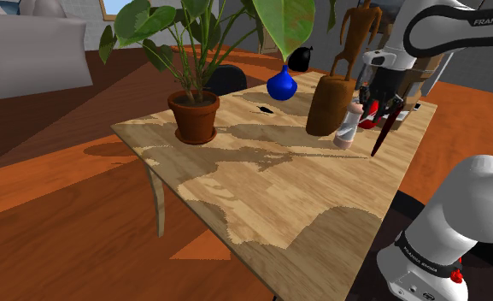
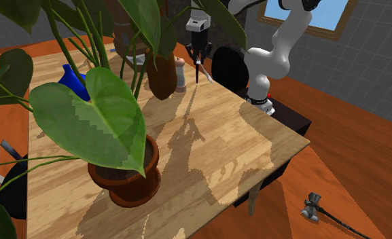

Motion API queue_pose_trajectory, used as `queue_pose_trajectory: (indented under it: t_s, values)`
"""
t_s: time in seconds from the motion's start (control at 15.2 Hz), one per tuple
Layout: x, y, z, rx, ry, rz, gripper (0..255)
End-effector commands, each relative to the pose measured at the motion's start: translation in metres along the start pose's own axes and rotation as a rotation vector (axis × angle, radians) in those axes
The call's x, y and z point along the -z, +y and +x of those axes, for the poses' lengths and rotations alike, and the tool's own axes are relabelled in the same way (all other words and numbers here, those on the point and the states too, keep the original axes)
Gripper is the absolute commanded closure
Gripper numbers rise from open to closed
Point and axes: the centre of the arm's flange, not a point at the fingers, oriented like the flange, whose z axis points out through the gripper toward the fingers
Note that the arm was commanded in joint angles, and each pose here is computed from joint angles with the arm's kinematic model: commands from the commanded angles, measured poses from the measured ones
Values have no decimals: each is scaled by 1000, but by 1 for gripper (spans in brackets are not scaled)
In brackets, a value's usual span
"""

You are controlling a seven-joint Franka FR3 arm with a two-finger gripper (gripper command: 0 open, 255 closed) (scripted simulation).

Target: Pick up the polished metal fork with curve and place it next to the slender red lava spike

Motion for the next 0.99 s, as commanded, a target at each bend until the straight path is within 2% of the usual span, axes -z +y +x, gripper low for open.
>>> queue_pose_trajectory:
  t_s: [0.0, 0.92]
  values:
    - [-11, -1, -1, 0, 0, 0, 255]
    - [-85, -2, 3, 0, 0, 0, 255]
